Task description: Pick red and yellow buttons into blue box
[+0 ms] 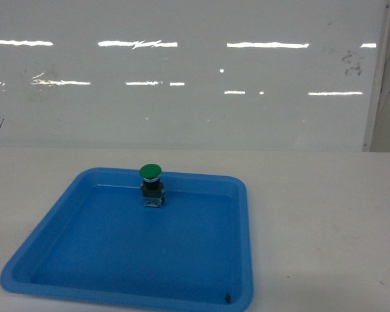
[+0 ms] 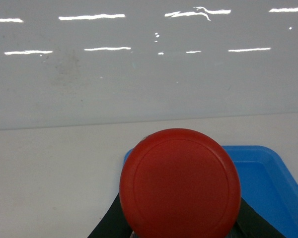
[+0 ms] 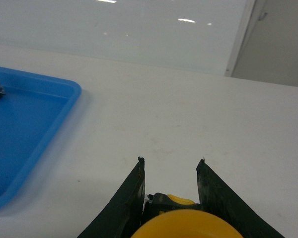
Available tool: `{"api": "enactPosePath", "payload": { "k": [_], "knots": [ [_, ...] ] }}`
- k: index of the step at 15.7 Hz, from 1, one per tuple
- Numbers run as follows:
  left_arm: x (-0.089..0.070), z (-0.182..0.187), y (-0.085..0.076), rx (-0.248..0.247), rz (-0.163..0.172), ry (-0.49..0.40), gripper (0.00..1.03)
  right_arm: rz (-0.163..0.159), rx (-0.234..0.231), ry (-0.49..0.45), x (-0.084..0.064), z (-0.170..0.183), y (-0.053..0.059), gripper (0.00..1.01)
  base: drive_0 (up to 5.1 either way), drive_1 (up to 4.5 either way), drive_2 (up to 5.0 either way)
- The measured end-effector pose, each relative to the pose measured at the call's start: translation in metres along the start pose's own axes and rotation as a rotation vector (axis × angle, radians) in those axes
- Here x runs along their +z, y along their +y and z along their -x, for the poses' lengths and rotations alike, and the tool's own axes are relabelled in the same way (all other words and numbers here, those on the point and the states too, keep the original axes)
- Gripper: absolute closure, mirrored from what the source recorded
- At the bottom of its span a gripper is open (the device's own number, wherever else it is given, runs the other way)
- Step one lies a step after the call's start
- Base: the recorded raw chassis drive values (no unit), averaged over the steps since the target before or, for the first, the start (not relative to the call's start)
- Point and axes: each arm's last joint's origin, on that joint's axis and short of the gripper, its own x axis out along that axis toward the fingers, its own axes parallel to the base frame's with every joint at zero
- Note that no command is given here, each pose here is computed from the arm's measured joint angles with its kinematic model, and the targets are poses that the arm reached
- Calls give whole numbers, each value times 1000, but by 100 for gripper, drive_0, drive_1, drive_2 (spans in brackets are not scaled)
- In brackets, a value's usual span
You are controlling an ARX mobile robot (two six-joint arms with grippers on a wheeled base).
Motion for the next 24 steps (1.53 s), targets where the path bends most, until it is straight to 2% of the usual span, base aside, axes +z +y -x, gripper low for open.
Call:
{"api": "enactPosePath", "payload": {
  "k": [5,18,24],
  "knots": [
    [0,0,0,-1,0,-1,79,0,-3,0,0,0,0,72,497,-266,-216],
    [0,0,0,-2,-1,2,79,0,-3,1,0,0,0,72,447,-416,-27],
    [0,0,0,-2,0,1,79,0,-3,0,0,0,0,72,489,-247,-247]
  ]
}}
